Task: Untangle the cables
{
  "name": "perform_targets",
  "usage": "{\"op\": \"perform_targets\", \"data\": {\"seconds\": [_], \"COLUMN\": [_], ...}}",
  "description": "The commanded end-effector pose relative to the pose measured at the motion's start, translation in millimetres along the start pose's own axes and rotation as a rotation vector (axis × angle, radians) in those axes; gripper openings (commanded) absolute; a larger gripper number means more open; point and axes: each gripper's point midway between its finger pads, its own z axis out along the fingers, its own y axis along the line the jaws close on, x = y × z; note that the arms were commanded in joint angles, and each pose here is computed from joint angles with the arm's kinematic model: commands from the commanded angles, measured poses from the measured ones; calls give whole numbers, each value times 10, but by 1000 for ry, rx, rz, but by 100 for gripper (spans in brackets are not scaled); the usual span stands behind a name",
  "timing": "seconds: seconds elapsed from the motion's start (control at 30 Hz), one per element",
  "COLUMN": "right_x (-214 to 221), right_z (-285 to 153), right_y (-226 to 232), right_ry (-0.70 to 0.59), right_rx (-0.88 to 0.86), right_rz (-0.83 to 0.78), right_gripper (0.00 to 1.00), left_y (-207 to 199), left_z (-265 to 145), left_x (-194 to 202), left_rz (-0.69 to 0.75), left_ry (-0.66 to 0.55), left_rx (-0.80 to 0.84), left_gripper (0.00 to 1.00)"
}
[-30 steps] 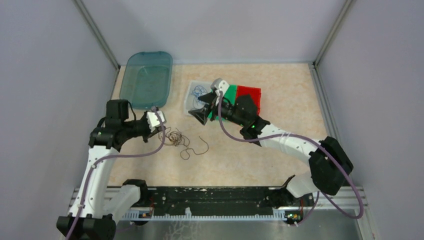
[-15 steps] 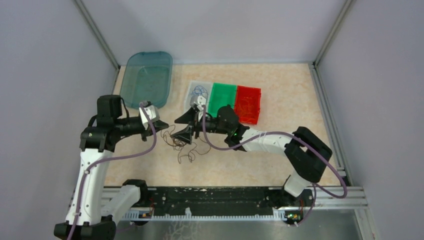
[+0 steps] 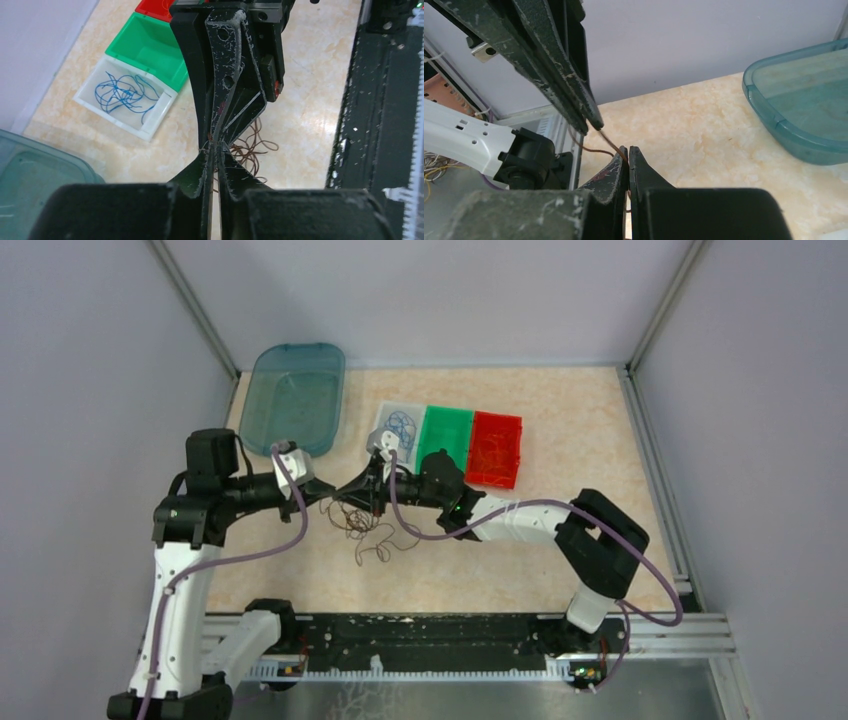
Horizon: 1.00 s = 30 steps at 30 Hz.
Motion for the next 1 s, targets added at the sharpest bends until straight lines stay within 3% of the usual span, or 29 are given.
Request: {"op": "perform_targets", "data": {"seconds": [0.0,0.13,0.17,0.27,0.37,0.57,0.73,0.87,0.97], "right_x": [-396,-636,-725,-1025,-1398,-1791,-2133,-2286,-2324], "right_z": [-63,-80,-79,-143,-305,-438,-562,-599,-617], "right_y": [88,58,43,-70,-123,103,313,534,642], "right_ry": [-77,-112,-118,-149,-232,-320,-403,-425,-430], "right_rx": [4,38,46,104,122,43,-46,-150,-214], "right_rz": [-73,-79,-82,-74,-29,28,78,118,159], "right_gripper": [0,0,0,0,0,0,0,0,0], "left_y": [-20,52,77,124,144,-129,-295,-161,-153], "left_z": [-52,-46,-43,-54,-53,-21,46,125,96], "left_x": [-215,-193,-188,-213,-251,-381,-265,-30,-178], "left_rz": [17,-22,-37,-53,-86,-126,-158,-147,-124], "left_ry": [-62,-66,-69,-88,-116,-225,-229,-180,-236], "left_rx": [-11,-65,-85,-128,-151,-38,55,-12,-18], "left_gripper": [26,79,85,91,93,89,76,65,60]}}
